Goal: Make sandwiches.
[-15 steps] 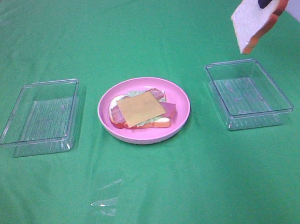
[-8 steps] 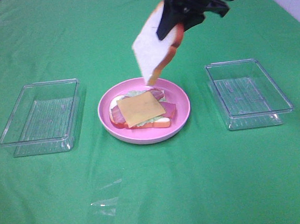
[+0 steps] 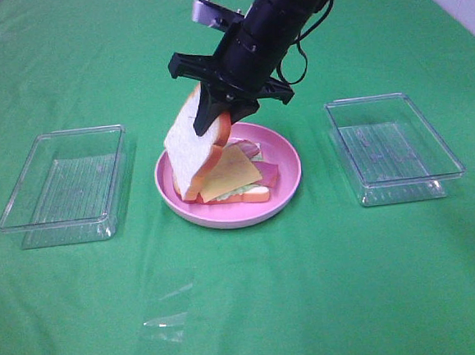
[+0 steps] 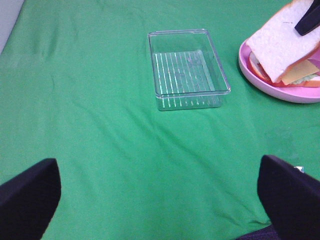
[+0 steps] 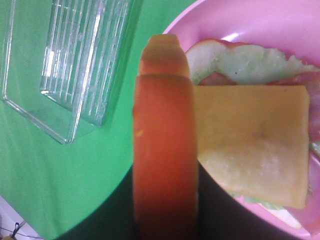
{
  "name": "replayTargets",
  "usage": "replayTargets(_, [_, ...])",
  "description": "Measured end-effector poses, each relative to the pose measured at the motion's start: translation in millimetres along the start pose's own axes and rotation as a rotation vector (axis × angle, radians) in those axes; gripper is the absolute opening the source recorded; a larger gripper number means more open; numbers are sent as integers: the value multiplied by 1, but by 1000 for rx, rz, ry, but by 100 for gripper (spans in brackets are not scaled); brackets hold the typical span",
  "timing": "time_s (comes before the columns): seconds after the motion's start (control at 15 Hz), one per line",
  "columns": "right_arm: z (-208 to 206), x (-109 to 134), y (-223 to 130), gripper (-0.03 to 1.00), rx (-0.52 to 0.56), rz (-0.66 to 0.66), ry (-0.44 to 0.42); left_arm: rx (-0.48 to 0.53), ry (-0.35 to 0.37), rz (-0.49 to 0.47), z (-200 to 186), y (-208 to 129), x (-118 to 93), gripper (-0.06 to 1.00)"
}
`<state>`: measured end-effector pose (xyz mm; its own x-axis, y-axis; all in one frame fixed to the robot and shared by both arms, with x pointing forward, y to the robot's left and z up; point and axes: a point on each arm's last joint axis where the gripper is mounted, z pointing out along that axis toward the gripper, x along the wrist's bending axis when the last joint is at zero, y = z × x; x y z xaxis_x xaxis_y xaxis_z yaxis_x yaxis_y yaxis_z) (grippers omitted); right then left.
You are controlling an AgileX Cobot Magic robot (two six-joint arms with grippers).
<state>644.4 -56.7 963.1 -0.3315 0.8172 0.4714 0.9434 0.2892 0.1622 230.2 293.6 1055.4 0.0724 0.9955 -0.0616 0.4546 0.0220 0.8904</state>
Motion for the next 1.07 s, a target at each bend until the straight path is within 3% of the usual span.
replayTargets(0.47, [8, -6, 3, 23, -21, -5, -31, 0, 0, 0, 0, 0, 0, 99])
replayTargets(0.6, [8, -9, 2, 37, -17, -1, -73, 0, 0, 0, 0, 0, 0, 99])
replayTargets(0.8, [7, -18, -3, 77, 50, -50, -175, 0, 0, 0, 0, 0, 0, 99])
replayTargets(0.93, [-12, -19, -6, 86, 102, -100, -275, 0, 0, 0, 0, 0, 0, 99])
replayTargets(1.07, [-40, -12, -5, 87, 99, -140, -349, 0, 0, 0, 0, 0, 0, 99])
